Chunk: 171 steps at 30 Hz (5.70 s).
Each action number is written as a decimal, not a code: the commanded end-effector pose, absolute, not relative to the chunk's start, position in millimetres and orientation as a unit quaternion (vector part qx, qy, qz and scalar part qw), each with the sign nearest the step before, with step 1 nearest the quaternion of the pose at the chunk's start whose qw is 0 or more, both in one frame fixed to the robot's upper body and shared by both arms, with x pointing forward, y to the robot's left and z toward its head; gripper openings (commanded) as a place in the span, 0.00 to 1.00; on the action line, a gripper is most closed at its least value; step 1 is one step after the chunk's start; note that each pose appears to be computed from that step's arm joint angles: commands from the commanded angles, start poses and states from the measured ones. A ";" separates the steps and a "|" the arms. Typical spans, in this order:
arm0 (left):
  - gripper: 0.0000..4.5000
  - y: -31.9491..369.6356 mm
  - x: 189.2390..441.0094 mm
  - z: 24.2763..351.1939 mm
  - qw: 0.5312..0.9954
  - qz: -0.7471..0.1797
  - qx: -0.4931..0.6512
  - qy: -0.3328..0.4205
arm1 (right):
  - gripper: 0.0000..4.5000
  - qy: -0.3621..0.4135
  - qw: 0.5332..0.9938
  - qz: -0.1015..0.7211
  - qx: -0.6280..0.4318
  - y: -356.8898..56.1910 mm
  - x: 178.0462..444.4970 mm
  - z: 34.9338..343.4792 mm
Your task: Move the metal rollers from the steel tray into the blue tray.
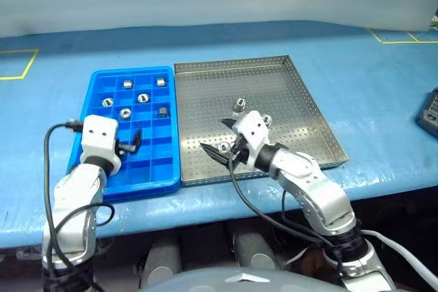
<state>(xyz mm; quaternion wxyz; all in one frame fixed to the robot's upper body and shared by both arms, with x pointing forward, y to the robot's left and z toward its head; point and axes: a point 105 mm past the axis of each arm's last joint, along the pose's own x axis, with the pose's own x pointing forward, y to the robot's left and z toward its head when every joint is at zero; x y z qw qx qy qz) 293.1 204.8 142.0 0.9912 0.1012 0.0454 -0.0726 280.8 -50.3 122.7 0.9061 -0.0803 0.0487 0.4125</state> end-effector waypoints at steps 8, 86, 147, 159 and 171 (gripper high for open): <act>0.99 109.8 316.8 160.9 0.900 -0.411 0.144 0.028 | 1.00 0.062 0.934 0.337 -0.103 -95.6 270.8 124.1; 0.75 246.5 214.8 95.2 0.983 0.113 0.039 0.137 | 1.00 0.025 0.831 0.552 -0.069 9.6 262.5 131.6; 1.00 77.0 218.7 124.9 0.924 -0.381 -0.004 0.030 | 1.00 0.137 0.988 0.076 -0.003 -112.9 360.8 87.6; 1.00 80.4 220.5 128.4 0.932 -0.362 0.001 0.021 | 1.00 0.120 0.989 0.085 -0.002 -107.8 361.4 96.9; 1.00 95.6 223.2 128.6 0.950 -0.313 -0.006 0.012 | 1.00 0.069 0.972 0.225 -0.007 -38.3 360.5 126.2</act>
